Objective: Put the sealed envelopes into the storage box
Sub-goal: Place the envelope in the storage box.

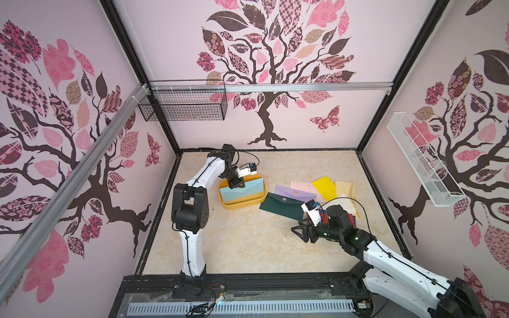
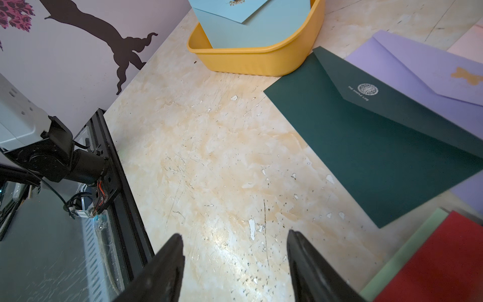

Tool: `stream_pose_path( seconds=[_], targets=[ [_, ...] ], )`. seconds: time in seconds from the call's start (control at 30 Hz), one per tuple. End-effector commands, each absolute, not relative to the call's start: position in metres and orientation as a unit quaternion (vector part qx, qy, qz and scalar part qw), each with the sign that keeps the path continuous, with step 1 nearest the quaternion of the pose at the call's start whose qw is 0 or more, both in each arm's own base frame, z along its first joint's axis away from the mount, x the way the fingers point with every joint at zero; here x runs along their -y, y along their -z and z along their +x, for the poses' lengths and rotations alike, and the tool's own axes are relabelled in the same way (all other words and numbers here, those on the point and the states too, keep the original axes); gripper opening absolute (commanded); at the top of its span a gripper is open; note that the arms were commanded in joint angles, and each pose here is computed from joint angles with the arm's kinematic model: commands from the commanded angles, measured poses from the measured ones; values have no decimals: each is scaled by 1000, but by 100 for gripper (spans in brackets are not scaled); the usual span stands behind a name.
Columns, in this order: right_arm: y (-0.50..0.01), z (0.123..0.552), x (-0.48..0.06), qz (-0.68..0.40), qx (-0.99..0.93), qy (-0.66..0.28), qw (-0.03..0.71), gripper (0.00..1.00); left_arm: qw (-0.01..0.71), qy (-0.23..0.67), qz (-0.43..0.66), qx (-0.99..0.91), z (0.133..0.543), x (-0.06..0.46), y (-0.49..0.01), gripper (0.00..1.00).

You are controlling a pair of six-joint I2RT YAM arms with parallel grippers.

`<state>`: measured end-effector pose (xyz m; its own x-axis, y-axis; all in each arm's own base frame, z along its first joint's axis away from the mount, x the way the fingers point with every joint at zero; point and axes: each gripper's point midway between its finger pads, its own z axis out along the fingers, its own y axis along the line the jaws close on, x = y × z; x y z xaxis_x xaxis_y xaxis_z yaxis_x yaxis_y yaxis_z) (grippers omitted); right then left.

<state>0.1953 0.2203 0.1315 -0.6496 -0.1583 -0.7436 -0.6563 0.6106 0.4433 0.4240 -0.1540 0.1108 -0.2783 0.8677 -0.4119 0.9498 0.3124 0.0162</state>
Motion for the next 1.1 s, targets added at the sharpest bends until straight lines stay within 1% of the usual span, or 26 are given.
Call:
stream_pose_path(
  seconds=[0.0, 0.13, 0.2, 0.23, 0.27, 0.37, 0.5, 0.73, 0.9, 1.0, 1.07],
  targets=[
    [-141, 199, -224, -247, -825, -372, 346, 66, 180, 97, 571, -795, 433, 150, -112, 21],
    [-141, 198, -224, -247, -825, -371, 347, 65, 196, 69, 561, -801, 442, 144, -122, 32],
    [-141, 198, -224, -248, -824, -372, 348, 65, 207, 57, 559, -801, 446, 143, -129, 40],
    [-142, 198, -224, -248, -824, -372, 349, 65, 214, 43, 556, -802, 450, 140, -132, 53],
    [-141, 198, -223, -247, -825, -371, 348, 65, 222, 29, 551, -804, 455, 138, -136, 55],
    [-141, 197, -226, -252, -822, -376, 345, 65, 248, -1, 543, -802, 466, 134, -147, 56],
    [-139, 199, -225, -248, -826, -372, 344, 65, 280, -9, 529, -801, 475, 135, -165, 58],
    [-139, 200, -222, -243, -829, -365, 348, 65, 362, -37, 471, -803, 490, 133, -218, 59],
    [-137, 208, -217, -224, -841, -346, 351, 66, 446, -63, 374, -811, 492, 119, -276, 60],
    [-134, 216, -211, -196, -857, -326, 346, 66, 494, -63, 284, -819, 483, 104, -308, 67],
    [-132, 220, -209, -181, -866, -316, 343, 67, 511, -43, 238, -825, 469, 99, -322, 68]
  ],
)
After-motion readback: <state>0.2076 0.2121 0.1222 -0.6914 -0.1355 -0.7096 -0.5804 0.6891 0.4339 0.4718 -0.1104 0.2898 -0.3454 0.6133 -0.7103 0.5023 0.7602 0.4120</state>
